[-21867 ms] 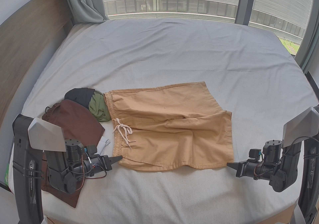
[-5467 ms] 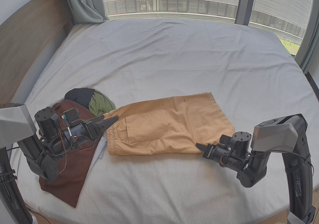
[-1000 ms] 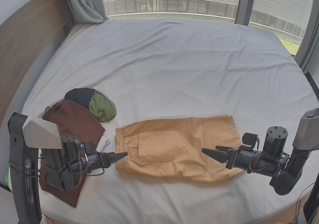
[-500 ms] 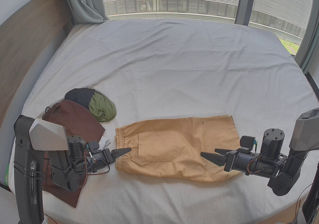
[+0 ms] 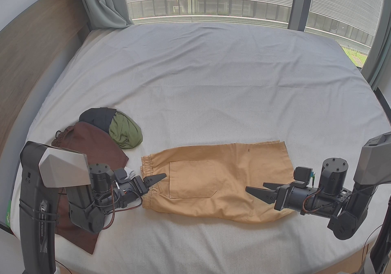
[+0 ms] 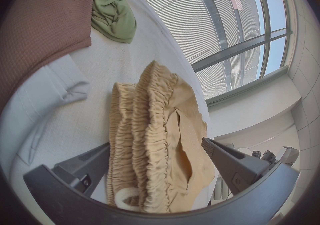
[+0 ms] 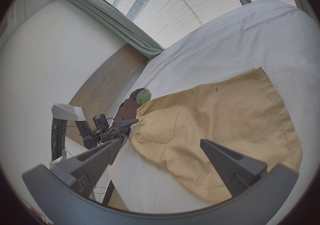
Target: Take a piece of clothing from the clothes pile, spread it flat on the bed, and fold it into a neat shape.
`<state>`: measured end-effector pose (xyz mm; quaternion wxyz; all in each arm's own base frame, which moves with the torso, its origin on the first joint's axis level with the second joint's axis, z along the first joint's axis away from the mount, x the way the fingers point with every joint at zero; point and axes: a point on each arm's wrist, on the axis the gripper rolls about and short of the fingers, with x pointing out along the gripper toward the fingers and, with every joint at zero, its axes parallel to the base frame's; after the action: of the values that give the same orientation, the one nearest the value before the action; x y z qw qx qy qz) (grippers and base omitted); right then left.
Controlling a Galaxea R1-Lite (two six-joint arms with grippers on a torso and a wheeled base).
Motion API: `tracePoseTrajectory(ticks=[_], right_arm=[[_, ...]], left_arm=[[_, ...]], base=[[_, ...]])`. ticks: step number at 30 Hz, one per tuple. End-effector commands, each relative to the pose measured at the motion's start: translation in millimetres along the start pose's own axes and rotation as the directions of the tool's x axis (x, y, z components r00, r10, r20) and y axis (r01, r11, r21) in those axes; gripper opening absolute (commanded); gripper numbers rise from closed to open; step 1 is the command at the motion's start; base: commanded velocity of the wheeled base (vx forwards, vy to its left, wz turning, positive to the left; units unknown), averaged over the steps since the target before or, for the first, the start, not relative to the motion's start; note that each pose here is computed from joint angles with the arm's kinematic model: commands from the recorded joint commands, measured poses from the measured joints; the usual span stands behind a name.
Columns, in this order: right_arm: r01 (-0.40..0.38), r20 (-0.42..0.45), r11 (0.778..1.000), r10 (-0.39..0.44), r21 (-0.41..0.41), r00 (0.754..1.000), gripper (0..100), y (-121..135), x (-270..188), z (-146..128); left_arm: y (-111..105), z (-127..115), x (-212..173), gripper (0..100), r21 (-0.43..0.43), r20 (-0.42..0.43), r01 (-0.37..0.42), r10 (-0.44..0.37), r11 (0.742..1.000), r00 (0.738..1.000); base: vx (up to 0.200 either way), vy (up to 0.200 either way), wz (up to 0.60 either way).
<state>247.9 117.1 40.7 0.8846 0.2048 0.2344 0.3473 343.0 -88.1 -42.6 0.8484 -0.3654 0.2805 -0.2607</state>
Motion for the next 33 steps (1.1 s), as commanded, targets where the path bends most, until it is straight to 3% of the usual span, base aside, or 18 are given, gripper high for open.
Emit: tracePoseTrajectory(ticks=[1, 7, 8, 24, 28, 33], right_arm=[[0.001, -0.003, 1.0, -0.001, 0.001, 1.0, 100, -0.1, 0.0, -0.7], [0.002, -0.003, 1.0, -0.002, 0.002, 1.0, 100, -0.7, 0.1, -0.8], [0.001, -0.004, 1.0, -0.001, 0.001, 1.0, 100, -0.4, 0.2, -1.0], [0.015, -0.017, 1.0, -0.015, -0.007, 1.0, 100, -5.5, 2.1, -4.4], [0.024, -0.024, 1.0, -0.024, -0.015, 0.999, 100, -8.1, 3.1, -6.6], [0.025, -0.024, 1.0, -0.025, -0.015, 0.999, 100, -8.5, 2.9, -6.4]], left_arm=[[-3.7, -2.8, 3.7, 100, 0.006, -0.006, 0.01, -0.01, 1.0, 1.0], [-4.2, -5.6, 5.1, 100, 0.006, -0.014, 0.01, -0.01, 1.0, 1.0], [-2.3, -6.4, 5.5, 0, 0.004, -0.016, 0.007, -0.007, 1.0, 1.0], [-4.0, -2.9, 3.7, 0, 0.019, -0.011, 0.017, -0.016, 1.0, 1.0], [-12.8, 9.1, -1.9, 0, 0.033, 0.004, 0.055, -0.056, 0.998, 0.998], [-8.7, 21.1, -17.7, 0, 0.048, -0.02, 0.098, -0.097, 0.994, 0.995]], base=[[0.0, 0.0, 0.0], [0.0, 0.0, 0.0], [0.0, 0.0, 0.0], [0.0, 0.0, 0.0], [0.0, 0.0, 0.0], [0.0, 0.0, 0.0]])
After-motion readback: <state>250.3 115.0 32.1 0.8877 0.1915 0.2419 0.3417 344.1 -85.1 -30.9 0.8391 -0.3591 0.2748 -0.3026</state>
